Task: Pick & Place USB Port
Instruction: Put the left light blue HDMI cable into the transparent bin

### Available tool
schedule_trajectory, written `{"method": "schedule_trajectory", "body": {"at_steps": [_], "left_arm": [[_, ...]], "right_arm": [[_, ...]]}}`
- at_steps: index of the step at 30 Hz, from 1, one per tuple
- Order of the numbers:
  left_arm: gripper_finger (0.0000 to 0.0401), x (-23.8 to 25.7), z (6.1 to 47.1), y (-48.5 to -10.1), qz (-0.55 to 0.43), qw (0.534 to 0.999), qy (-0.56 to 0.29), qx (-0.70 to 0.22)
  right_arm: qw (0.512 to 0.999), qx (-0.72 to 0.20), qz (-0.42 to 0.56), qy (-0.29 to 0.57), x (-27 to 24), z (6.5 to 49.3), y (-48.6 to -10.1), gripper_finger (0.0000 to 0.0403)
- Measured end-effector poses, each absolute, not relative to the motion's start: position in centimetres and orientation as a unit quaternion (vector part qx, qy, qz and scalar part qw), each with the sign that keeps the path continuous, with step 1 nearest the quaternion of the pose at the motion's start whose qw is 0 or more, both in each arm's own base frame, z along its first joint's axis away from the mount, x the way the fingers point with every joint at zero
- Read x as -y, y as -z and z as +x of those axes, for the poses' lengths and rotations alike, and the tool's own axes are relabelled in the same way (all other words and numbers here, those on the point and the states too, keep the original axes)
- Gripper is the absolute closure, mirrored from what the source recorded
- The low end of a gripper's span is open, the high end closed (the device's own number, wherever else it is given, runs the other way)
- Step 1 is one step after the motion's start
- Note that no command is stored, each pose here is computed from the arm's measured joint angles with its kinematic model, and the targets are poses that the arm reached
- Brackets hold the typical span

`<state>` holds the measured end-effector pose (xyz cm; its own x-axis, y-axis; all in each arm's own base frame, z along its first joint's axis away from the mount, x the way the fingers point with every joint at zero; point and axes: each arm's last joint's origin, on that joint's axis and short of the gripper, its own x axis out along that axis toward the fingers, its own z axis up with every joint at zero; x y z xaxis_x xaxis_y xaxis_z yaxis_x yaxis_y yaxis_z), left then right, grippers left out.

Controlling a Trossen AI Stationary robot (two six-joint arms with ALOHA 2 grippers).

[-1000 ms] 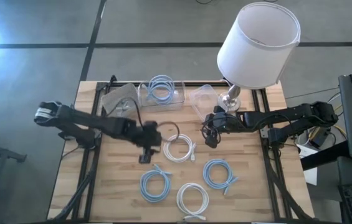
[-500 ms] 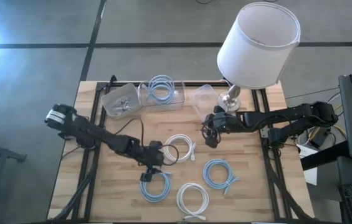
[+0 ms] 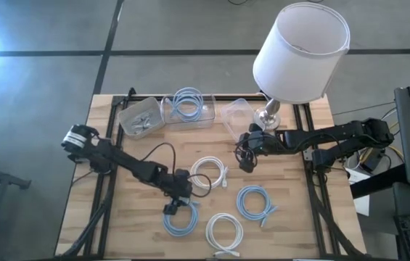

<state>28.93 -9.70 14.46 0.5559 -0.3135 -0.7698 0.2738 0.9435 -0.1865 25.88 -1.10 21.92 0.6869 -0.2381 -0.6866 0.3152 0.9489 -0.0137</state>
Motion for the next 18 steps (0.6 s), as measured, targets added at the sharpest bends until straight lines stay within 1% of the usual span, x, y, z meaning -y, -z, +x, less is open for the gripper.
{"method": "schedule_trajectory", "body": {"at_steps": [5,8,11,16,18], "left_arm": [[0.0220,9.8,29.0,-13.5,-0.013,0.874,0.174,-0.454],[0.0232,9.8,29.1,-13.2,-0.001,0.872,0.178,-0.455],[0.0266,9.7,29.1,-13.3,0.008,0.874,0.177,-0.453],[0.0340,9.6,28.9,-14.1,0.014,0.879,0.174,-0.444],[0.0344,9.5,28.8,-14.6,0.020,0.883,0.175,-0.436]], "right_arm": [[0.917,-0.367,0.050,0.150,1.1,25.9,-21.9,0.0252],[0.917,-0.367,0.050,0.150,1.1,25.9,-21.9,0.0252],[0.917,-0.367,0.050,0.150,1.1,25.9,-21.9,0.0252],[0.917,-0.367,0.050,0.150,1.1,25.9,-21.9,0.0252],[0.917,-0.367,0.050,0.150,1.1,25.9,-21.9,0.0252]]}}
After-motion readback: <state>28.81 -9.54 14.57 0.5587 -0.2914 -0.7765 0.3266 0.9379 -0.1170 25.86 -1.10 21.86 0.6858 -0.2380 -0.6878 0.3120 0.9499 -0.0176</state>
